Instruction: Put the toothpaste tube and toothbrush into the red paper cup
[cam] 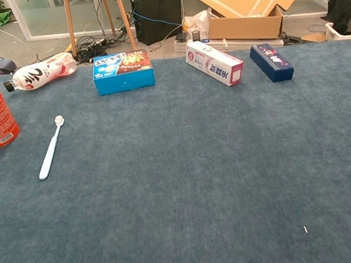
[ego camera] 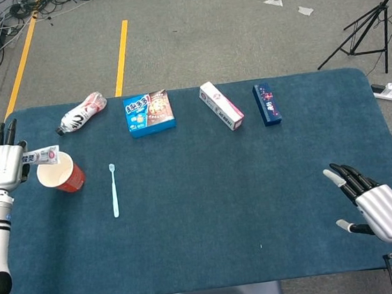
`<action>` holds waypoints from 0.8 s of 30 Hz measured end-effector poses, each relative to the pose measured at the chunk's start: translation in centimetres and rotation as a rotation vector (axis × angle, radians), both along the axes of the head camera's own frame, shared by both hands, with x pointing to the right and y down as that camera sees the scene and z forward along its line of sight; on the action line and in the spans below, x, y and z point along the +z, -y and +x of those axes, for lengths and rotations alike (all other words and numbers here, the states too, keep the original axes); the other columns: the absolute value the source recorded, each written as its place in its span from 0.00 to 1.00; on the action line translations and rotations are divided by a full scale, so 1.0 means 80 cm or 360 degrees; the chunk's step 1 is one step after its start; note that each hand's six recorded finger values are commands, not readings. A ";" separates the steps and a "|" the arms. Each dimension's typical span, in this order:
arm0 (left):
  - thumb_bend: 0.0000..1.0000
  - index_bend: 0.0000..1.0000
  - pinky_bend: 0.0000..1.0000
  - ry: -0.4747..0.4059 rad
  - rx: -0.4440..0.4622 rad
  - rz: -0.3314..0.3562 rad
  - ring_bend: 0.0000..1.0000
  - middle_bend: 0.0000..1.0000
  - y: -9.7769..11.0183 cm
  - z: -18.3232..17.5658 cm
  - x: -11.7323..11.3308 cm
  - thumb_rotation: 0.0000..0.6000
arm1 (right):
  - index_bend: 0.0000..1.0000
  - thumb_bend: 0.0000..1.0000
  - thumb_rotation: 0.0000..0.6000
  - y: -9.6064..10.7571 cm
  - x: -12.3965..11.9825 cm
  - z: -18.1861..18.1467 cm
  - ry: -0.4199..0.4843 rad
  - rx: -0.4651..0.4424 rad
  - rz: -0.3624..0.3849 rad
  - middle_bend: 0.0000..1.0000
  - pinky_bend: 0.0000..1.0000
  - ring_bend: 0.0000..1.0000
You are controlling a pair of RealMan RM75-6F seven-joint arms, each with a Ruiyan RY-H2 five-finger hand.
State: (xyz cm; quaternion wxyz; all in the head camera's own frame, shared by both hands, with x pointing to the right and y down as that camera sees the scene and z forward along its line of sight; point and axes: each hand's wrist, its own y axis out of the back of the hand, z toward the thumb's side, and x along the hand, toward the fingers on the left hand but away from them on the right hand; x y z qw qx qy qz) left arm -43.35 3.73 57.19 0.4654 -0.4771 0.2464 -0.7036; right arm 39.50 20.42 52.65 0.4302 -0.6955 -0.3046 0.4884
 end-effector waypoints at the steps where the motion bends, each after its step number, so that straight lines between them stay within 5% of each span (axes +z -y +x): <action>1: 0.40 0.91 0.00 0.0000 -0.0005 -0.0007 0.00 0.00 -0.001 -0.002 0.002 1.00 | 0.07 0.00 1.00 0.000 0.001 0.000 -0.0002 0.0001 -0.0003 0.09 0.44 0.11; 24: 0.40 0.91 0.00 -0.0036 -0.0086 -0.0119 0.00 0.00 -0.023 -0.026 0.051 1.00 | 0.07 0.00 1.00 -0.001 0.016 0.005 -0.0027 0.0030 -0.0061 0.09 0.44 0.11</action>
